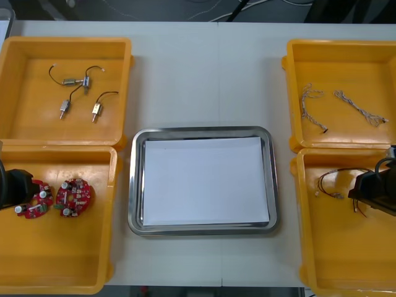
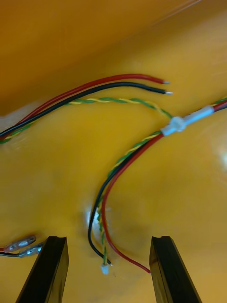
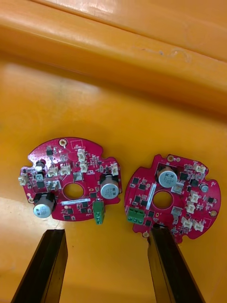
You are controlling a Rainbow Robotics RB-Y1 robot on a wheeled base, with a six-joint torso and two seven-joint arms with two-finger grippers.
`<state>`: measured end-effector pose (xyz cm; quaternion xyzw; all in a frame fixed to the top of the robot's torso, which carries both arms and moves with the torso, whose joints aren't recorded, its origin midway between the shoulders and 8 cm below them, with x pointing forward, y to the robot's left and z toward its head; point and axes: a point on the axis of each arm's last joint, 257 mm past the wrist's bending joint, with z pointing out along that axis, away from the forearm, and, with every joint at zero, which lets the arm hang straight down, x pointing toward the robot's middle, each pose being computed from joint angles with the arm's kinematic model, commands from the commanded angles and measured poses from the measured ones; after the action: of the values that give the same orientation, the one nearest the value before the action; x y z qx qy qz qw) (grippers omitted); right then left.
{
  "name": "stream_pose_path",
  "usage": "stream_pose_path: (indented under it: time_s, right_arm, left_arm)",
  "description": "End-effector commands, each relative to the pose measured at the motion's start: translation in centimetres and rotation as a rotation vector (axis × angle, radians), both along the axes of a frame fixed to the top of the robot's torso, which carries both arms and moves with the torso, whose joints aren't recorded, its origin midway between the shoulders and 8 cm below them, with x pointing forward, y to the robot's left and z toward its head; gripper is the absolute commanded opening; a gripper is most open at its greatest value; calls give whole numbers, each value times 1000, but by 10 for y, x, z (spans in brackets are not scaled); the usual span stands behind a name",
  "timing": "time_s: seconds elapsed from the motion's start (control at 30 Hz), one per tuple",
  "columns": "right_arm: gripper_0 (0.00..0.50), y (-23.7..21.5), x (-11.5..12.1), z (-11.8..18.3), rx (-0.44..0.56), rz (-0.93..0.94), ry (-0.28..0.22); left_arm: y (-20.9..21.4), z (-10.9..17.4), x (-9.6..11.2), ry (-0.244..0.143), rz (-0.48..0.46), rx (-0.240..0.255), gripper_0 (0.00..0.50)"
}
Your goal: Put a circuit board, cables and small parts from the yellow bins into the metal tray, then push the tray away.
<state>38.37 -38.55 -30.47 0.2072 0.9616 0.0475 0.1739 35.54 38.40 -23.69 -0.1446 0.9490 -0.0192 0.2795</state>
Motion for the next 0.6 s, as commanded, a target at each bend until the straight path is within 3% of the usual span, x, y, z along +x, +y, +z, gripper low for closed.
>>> stream_pose_path:
  time_s: [0.03,0.2,0.6]
  right_arm:
    - [500,9,-8,-11,-16,86,22]
    - [500,11,-11,-16,-17,94,28]
    - [500,11,-18,-23,-28,105,45]
  left_arm:
    - [-8,-14,-9,7,-27,-9,500]
    - [-3,-24,-14,4,-30,0,500]
    - [2,-49,-21,49,-28,-2,500]
